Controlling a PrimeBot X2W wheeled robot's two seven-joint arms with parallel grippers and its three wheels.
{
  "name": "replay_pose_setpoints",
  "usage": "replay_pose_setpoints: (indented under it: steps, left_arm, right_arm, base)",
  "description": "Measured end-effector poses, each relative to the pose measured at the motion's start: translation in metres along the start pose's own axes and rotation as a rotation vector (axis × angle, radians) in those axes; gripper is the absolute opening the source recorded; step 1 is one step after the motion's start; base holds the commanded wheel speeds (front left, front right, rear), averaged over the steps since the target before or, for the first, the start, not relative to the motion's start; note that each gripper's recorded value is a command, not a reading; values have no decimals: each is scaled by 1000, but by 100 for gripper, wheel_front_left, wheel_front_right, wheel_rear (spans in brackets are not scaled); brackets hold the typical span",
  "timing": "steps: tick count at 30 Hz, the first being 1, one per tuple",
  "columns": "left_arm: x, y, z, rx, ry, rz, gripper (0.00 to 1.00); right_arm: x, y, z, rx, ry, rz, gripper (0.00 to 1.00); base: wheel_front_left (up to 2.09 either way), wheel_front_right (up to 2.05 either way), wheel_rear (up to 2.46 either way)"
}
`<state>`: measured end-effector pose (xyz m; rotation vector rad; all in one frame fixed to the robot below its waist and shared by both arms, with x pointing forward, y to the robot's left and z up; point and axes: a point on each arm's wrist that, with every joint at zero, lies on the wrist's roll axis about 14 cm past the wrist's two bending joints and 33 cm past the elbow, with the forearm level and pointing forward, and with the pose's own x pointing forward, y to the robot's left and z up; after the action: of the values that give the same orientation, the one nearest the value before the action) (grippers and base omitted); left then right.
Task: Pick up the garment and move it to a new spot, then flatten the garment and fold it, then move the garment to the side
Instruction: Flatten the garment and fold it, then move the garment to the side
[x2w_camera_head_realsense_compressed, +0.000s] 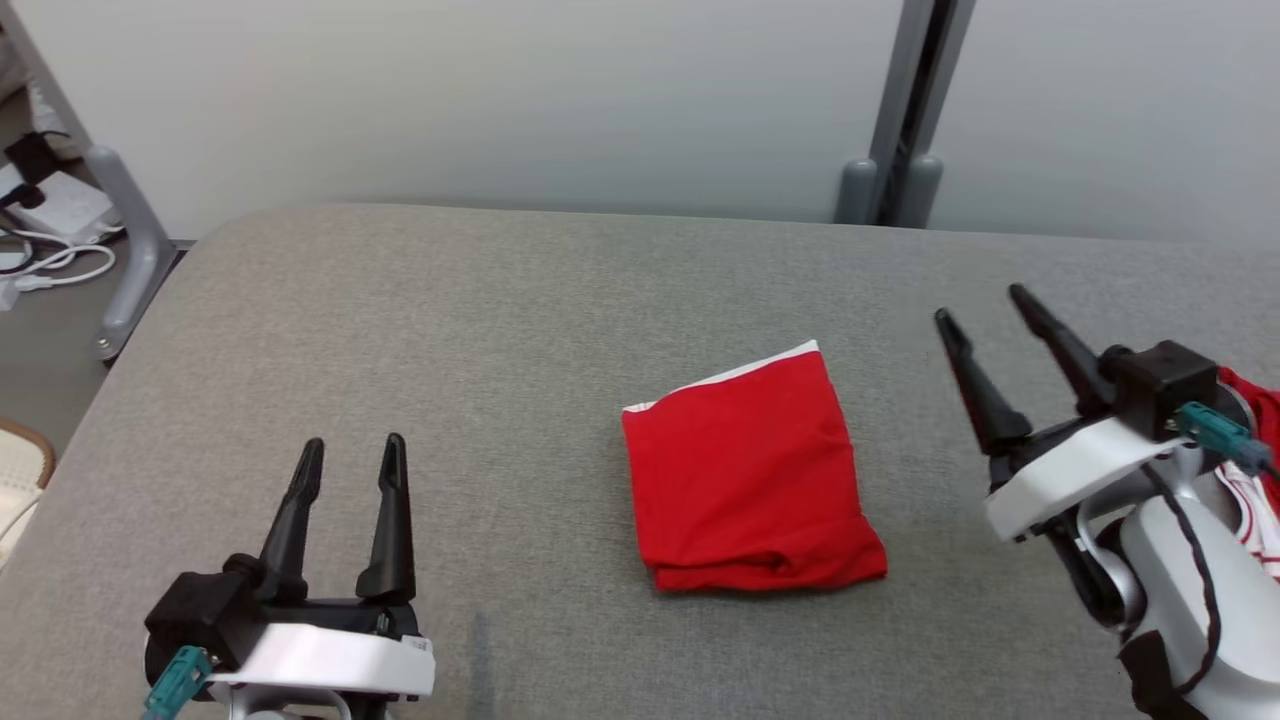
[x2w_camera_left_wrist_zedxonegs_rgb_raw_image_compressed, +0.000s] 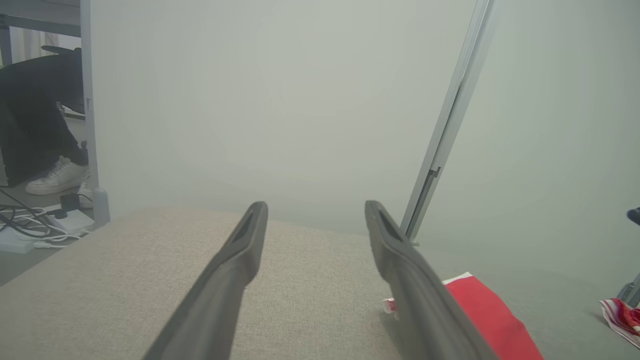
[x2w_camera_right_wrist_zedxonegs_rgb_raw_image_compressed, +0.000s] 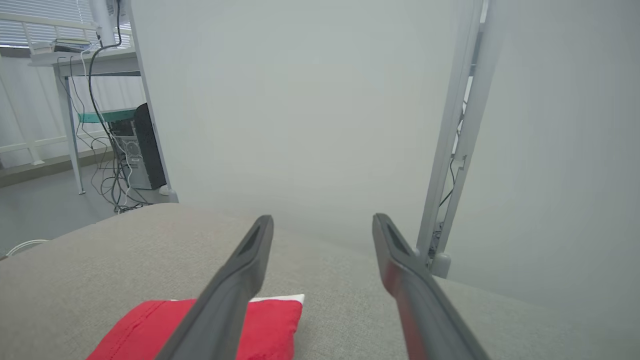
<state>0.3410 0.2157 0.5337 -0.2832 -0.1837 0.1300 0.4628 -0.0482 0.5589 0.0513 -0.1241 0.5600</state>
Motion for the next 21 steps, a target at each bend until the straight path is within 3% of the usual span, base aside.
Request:
replay_pose_setpoints:
  steps: [3,11,21]
  left_arm:
    - [5,-4,-2,-3,5,-14,100]
    - [7,-13,-14,-12,38,-44,100]
    - [3,-15,-18,-13,52,-56,100]
  right_arm:
    - [-13,-21,5,-68,-27,-72,100]
    - [-53,-38,-7,-29,-38,-241,100]
    - [-64,-32,-17,-18,-18,-263,100]
  base:
    - [0,0,0]
    - [0,0,0]
    - [0,0,0]
